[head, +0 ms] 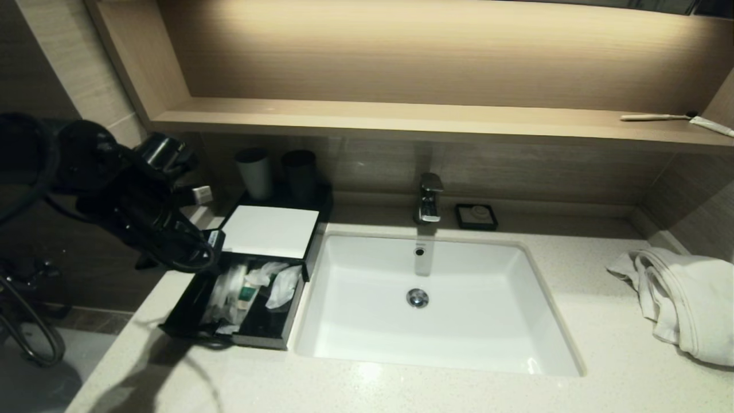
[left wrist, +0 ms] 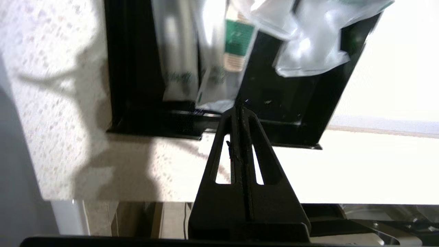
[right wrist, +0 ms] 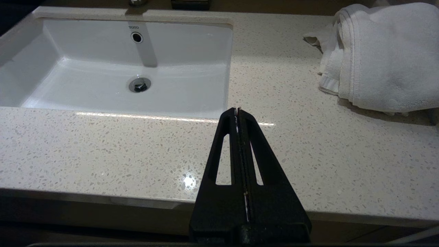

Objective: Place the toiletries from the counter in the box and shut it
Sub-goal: Close the drawer

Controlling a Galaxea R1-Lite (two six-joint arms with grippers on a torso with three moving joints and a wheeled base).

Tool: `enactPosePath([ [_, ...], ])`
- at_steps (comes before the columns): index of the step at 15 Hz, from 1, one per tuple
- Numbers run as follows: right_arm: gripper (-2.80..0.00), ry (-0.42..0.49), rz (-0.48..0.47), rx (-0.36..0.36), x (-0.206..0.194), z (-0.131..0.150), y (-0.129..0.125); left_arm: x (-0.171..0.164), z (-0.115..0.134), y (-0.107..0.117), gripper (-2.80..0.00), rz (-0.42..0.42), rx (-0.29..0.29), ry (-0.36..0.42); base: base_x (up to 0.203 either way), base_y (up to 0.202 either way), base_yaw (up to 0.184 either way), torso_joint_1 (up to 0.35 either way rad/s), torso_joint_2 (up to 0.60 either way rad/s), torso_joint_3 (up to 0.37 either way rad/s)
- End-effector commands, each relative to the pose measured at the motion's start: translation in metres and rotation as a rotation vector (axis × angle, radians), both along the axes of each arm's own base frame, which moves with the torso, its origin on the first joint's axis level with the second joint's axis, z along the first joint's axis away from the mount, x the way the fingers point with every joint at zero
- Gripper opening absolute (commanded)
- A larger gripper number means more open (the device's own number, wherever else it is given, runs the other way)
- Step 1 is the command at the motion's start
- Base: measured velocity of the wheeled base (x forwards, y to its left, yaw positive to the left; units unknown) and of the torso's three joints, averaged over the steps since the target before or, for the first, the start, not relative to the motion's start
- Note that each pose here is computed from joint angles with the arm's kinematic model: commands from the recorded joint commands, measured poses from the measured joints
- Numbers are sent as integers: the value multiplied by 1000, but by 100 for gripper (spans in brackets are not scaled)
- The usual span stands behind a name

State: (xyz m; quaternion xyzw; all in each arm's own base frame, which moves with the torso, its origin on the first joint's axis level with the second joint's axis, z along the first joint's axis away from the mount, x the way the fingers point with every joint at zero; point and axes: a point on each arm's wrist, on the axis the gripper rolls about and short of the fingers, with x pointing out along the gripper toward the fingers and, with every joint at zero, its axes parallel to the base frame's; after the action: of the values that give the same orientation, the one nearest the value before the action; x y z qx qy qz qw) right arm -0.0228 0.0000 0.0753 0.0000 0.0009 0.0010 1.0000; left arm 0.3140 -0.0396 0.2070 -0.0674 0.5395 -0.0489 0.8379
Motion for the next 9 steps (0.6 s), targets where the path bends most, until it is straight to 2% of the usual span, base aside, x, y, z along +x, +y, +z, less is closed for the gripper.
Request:
enactPosePath([
  [1, -280, 0, 0, 0, 0, 0, 0, -16, -1, 1, -280, 31, 31, 14, 0, 0, 0, 0, 0, 0],
  [3, -280, 0, 0, -1, 0, 0, 0, -31, -8, 2, -280, 57, 53, 27, 0, 0, 0, 0, 0, 0],
  [5, -280, 0, 0, 0, 0, 0, 0, -48, -11, 4, -280, 60, 51, 1, 0, 0, 0, 0, 0, 0],
  [9, -280, 0, 0, 0, 0, 0, 0, -67, -33, 3, -280, 48, 51, 8, 0, 0, 0, 0, 0, 0],
])
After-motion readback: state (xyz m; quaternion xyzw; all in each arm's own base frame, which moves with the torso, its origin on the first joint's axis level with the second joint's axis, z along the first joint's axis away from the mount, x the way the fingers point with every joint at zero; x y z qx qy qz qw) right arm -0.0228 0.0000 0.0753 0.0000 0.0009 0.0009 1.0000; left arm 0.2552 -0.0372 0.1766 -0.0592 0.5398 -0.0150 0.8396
